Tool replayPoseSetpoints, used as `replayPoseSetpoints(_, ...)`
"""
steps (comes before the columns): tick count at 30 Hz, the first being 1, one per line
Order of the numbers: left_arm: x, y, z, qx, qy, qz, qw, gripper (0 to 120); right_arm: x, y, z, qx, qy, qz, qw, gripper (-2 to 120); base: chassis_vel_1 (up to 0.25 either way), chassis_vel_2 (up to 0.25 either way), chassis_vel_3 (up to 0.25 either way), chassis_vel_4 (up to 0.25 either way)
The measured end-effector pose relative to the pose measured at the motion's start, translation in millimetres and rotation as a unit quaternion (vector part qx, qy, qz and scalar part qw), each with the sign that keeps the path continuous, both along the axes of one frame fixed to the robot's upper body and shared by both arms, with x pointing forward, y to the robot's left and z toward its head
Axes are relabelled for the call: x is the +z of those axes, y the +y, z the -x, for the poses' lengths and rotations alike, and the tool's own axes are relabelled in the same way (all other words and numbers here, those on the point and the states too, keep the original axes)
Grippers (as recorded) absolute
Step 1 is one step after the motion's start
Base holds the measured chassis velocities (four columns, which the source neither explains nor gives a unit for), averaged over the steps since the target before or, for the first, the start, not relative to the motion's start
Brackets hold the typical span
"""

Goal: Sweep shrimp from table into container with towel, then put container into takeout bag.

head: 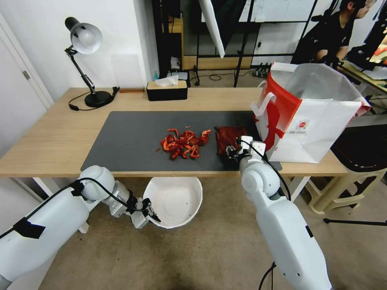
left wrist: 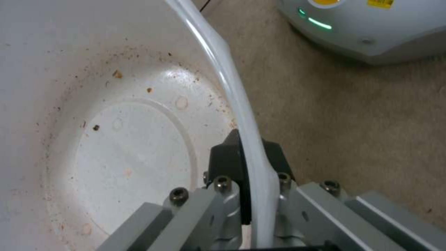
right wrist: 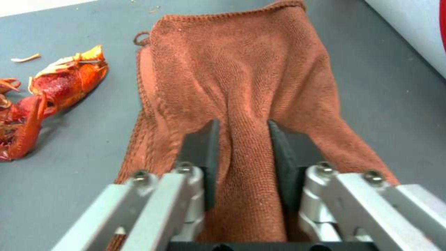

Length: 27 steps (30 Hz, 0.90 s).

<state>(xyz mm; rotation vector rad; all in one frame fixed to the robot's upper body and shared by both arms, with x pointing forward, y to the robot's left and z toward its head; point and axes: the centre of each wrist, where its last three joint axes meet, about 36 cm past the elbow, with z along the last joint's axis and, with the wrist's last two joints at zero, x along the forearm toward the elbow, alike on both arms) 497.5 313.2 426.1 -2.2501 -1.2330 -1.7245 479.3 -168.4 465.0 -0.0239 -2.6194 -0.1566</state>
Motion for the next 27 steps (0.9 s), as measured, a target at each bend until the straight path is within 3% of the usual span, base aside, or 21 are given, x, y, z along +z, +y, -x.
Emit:
replayPoseSetpoints(8, -3.5, 1.9, 0.3, 0.003, 0.001, 0.007, 1.0, 0, 2, -5, 2, 0.005, -0.004, -0.003, 1.0, 3, 0.0, 0.0, 0.0, 0.0)
replayPoseSetpoints(18, -0.8, 6.3, 0.3, 0.006, 0.0, 0.006, 1.0, 0, 26, -22, 7, 0.06, -0.093, 0.011, 0.994, 2, 0.0, 0.0, 0.0, 0.0)
replayPoseSetpoints(20, 0.2, 8.6, 0.3, 0.007, -0.001, 0.006, 1.0, 0, 29, -30, 1, 0.091, -0.14, 0.027, 0.986, 2, 0.0, 0.0, 0.0, 0.0)
replayPoseSetpoints(24, 0.2, 9.5, 0.5, 0.008, -0.001, 0.006, 1.0, 0, 27, -37, -9, 0.116, -0.175, 0.039, 0.977, 2, 0.0, 0.0, 0.0, 0.0)
replayPoseSetpoints(27, -1.6, 11.2, -0.1, 0.01, -0.001, 0.008, 0.9999, 0, 25, -45, -32, 0.149, -0.218, 0.066, 0.962, 2, 0.0, 0.0, 0.0, 0.0)
